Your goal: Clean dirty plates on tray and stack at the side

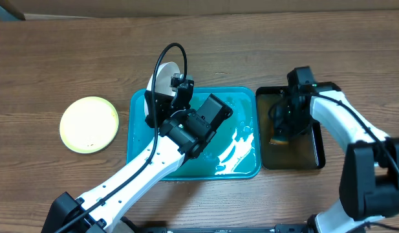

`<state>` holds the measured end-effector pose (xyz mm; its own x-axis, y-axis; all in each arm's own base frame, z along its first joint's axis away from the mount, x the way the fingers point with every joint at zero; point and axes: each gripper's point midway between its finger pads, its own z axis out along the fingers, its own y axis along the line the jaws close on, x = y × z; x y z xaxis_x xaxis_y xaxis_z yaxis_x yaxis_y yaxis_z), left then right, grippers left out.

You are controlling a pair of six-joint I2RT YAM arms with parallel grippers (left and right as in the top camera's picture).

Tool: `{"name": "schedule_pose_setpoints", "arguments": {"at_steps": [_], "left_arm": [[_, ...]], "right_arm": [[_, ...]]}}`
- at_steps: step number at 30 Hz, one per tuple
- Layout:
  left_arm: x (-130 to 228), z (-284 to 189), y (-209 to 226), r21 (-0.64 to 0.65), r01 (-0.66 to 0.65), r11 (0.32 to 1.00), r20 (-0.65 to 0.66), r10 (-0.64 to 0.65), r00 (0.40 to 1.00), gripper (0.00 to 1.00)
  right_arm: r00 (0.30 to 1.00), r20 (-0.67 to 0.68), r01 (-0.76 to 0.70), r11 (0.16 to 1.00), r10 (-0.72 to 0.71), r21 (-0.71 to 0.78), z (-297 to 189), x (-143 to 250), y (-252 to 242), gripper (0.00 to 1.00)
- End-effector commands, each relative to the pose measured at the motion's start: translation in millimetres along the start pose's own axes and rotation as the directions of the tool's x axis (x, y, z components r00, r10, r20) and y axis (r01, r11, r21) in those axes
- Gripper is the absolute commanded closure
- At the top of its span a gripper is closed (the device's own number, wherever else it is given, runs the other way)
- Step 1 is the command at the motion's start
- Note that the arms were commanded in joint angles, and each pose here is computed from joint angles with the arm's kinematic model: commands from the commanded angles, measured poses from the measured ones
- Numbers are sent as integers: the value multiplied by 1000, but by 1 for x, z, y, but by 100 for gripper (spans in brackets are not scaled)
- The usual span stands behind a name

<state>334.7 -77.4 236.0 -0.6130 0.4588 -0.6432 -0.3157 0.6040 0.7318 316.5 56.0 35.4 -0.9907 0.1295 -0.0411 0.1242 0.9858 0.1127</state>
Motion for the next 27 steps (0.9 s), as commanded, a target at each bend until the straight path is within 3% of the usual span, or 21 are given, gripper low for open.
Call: {"name": "schedule_pose_setpoints", "arguments": {"at_steps": [1,6,9,11,13,18,27], "left_arm": [[-8,-3,11,-7,40,999,13,-39,999,96],[7,12,11,71,55,996,-74,-50,996,96],[19,28,23,118,134,984,-153,-115,982,96],[27,37,31,161,209,965,-211,-173,962,96],[36,48,40,199,293,935,-274,-234,933,96],[69,76,61,227,482,847,-444,-350,825,96],[146,128,96,43,664,746,-653,-482,584,96]], "right_arm": [[988,156,11,1000,-7,-22,-52,-23,8,55],[979,206,17,999,-10,-34,-82,-16,9,55],[977,212,19,999,-11,-39,-96,-5,8,54],[979,204,22,999,-11,-50,-103,4,9,43],[982,191,21,998,-11,-53,-107,11,9,42],[985,171,18,999,-10,-49,-115,26,6,43],[985,175,19,999,-10,-50,-120,30,5,43]]}}
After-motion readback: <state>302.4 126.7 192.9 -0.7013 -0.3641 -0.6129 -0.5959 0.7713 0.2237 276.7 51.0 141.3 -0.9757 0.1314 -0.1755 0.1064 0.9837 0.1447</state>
